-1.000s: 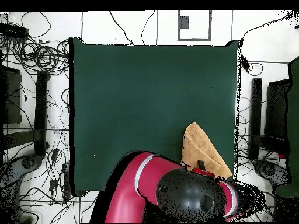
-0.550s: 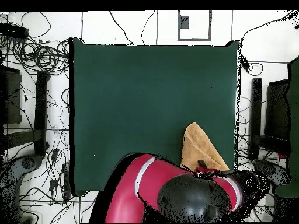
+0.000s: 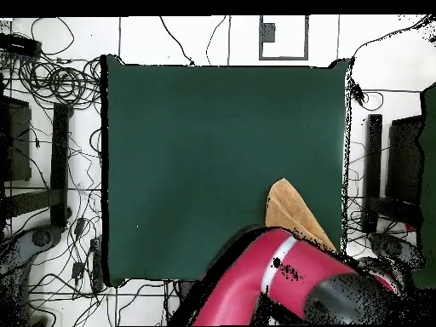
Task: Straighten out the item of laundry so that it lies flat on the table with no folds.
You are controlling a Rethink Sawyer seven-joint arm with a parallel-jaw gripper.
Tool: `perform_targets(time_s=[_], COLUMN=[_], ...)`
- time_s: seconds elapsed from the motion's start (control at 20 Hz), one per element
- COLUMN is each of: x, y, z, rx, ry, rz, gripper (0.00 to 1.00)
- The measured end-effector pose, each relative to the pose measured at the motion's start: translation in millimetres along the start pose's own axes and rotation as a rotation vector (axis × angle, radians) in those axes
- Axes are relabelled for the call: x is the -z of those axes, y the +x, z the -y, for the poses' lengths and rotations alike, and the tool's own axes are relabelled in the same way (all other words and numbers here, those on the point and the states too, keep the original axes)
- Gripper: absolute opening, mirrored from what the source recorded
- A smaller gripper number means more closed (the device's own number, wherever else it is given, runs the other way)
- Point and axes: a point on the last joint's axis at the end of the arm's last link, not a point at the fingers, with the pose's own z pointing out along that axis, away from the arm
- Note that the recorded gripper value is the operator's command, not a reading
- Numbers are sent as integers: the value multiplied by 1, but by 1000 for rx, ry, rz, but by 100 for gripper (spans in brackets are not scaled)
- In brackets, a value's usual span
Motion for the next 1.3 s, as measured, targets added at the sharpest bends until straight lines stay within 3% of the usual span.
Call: perform_targets(time_s=[0.3, 0.5, 0.75, 1.3], x=[-2, -2, -7, -52], y=[10, 12, 10, -5], z=[12, 14, 9, -28], rx=[-98, -128, -136, -145], ry=[-109, -137, -149, -260], rz=[83, 110, 125, 180], gripper=[0, 0, 0, 0])
